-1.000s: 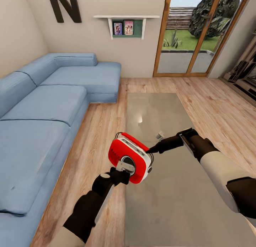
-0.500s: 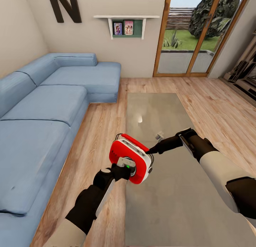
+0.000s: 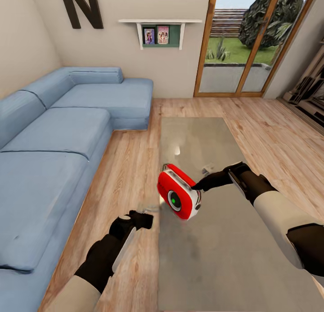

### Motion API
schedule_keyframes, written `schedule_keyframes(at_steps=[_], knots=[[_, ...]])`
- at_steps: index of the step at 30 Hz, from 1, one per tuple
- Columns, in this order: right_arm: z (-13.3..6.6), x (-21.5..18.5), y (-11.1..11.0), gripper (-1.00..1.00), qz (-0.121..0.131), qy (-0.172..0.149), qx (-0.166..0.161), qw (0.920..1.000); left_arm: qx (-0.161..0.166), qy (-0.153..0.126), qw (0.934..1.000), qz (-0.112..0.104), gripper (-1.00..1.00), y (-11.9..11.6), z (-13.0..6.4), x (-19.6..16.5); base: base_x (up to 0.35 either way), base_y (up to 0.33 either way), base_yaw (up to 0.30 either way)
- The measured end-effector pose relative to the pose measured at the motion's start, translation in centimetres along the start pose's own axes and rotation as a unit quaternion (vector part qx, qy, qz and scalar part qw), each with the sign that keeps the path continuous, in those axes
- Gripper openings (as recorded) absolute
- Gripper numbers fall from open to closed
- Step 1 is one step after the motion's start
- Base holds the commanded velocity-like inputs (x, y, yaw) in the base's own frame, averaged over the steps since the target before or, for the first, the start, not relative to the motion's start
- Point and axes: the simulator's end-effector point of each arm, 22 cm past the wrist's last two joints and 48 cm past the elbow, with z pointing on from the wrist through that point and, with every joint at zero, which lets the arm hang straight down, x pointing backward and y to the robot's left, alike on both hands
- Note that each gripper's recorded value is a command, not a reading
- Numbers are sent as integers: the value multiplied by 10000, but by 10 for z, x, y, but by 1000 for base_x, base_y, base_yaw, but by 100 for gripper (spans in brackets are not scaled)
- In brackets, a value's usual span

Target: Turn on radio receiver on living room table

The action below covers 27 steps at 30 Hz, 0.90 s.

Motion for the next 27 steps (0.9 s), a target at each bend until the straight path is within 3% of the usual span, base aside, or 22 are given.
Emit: schedule_keyframes(at_steps=[2,4,5,7,9,14,15,17,19,27], knots=[[0,-1,-2,-100,94,-27,55,9999,-403,305,9982,-318,-100,46,8,29,0,0,0],[0,0,-7,-100,81,-8,162,9998,-794,533,9921,-807,-100,93,10,56,0,0,0],[0,0,-13,-100,87,-2,296,9995,-1119,655,9833,-1281,-100,135,9,82,0,0,0],[-1,1,-25,-100,102,17,576,9983,-1435,783,9694,-1834,-100,174,7,118,0,0,0],[-3,2,-39,-100,112,31,882,9960,-1702,956,9578,-2108,-100,204,7,163,0,0,0],[-2,14,-48,-100,225,147,1035,9943,-1947,1038,9493,-2238,-100,226,8,224,0,0,0],[-3,16,-56,-100,312,147,1210,9921,-1986,1010,9486,-2246,-100,229,7,229,0,0,0],[-7,23,-76,-100,204,260,1669,9854,-2047,974,9467,-2288,-100,235,5,230,0,0,0],[-6,22,-76,-100,337,211,1697,9847,-2075,958,9446,-2358,-100,238,4,232,0,0,0],[-5,30,-80,-100,377,282,1767,9831,-2124,910,9412,-2464,-100,244,2,231,0,0,0]])
